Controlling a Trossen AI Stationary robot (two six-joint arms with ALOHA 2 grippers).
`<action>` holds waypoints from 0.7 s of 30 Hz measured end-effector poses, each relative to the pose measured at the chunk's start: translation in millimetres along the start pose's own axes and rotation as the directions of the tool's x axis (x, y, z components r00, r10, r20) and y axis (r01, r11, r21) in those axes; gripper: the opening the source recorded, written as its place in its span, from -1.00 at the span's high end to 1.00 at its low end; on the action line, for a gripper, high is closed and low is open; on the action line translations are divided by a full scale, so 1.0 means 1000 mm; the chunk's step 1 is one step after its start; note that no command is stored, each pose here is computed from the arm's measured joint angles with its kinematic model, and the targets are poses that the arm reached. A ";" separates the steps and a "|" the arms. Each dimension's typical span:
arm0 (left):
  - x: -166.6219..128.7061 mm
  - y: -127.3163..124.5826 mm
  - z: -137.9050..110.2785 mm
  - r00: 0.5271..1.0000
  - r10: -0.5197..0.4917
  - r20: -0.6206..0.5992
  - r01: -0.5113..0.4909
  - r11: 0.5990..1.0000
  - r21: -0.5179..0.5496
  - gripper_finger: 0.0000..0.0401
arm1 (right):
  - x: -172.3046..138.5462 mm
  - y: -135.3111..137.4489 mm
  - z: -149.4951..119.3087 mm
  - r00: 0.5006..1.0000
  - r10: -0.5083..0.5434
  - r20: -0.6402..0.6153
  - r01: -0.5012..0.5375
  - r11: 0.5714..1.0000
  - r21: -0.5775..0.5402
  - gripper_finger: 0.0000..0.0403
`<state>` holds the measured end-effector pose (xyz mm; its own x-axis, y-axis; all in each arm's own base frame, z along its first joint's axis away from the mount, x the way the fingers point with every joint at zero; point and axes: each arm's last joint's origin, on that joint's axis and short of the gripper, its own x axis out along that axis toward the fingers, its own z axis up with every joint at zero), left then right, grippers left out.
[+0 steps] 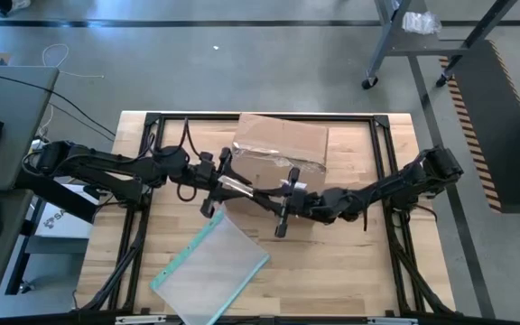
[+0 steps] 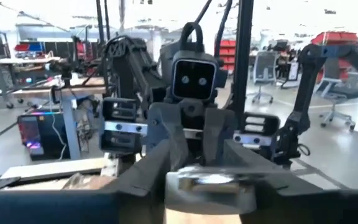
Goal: Unpack boxes
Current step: Open the cardboard box using the black cutter
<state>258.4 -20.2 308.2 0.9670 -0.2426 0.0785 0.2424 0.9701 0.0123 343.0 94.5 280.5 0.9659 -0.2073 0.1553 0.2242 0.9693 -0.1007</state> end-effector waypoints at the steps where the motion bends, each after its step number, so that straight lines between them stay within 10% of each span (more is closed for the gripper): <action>1: 0.000 0.000 -0.001 1.000 0.005 -0.008 -0.005 1.000 -0.005 0.46 | 0.000 0.000 -0.001 1.000 0.001 -0.008 -0.001 1.000 -0.004 0.79; 14: -0.031 -0.005 0.022 0.999 0.040 -0.005 -0.039 0.991 0.129 0.46 | -0.024 -0.010 -0.004 0.939 0.061 -0.339 0.000 0.984 0.177 -0.12; 21: -0.027 -0.021 0.031 0.995 -0.019 0.094 -0.009 0.960 0.281 0.46 | 0.010 0.002 -0.047 0.997 0.069 -0.046 -0.049 0.939 0.340 -0.47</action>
<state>224.5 -33.3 336.4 0.9506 -0.2588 0.1717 0.2019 0.9350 0.2916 359.6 88.2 235.2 0.9841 -0.1456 0.1021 0.1187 0.9655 0.2318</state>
